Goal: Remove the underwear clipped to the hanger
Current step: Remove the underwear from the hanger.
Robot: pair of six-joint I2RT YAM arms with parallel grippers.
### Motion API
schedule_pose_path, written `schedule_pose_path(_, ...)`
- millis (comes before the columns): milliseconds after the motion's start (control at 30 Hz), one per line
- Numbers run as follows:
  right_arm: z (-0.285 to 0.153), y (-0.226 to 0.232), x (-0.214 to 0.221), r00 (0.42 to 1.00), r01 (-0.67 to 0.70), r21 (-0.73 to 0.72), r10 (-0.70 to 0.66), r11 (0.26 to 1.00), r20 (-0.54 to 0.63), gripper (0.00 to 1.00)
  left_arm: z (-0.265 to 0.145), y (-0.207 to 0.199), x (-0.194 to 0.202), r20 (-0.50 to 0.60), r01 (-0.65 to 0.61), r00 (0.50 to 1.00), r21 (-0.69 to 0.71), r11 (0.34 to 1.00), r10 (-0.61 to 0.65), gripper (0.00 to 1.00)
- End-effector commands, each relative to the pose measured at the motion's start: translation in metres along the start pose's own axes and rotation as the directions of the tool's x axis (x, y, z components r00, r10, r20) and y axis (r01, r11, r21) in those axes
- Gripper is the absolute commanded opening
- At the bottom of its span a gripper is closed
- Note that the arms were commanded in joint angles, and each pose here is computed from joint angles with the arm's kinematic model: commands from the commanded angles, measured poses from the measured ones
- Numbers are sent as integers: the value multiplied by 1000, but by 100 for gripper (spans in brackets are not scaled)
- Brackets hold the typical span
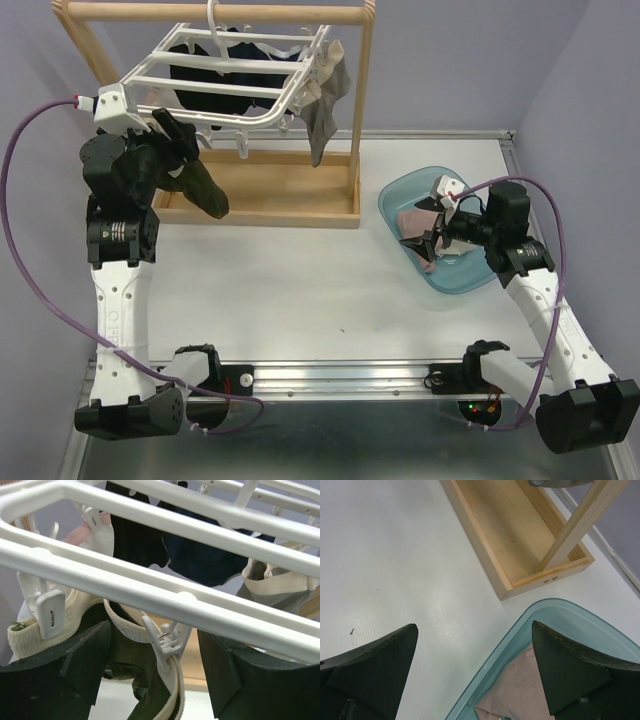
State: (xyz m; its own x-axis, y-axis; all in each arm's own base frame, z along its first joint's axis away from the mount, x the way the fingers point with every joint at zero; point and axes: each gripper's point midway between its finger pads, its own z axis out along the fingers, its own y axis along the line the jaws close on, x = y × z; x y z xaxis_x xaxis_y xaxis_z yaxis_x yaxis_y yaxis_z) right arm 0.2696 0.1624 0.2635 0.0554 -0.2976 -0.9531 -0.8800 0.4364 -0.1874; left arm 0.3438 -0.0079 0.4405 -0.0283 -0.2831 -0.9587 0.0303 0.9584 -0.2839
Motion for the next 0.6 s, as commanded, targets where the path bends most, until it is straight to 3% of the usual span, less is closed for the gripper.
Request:
schedule_pose_path(0,1,7,2,1000,2,-25,-2,1000,4,100,-14,-17,-59,170,-29,985,45,999,20,80)
schedule_pose_path(233,1,7,4,1000,0,-30,0,1000,1,100,-14,-20,-69,203,-34,979,56,998,22,76)
schedule_pose_path(567,3,6,6,1000,-8,-34,8,999,-6,100,-17,-26,-77,240,-43,971,79,996,23,60)
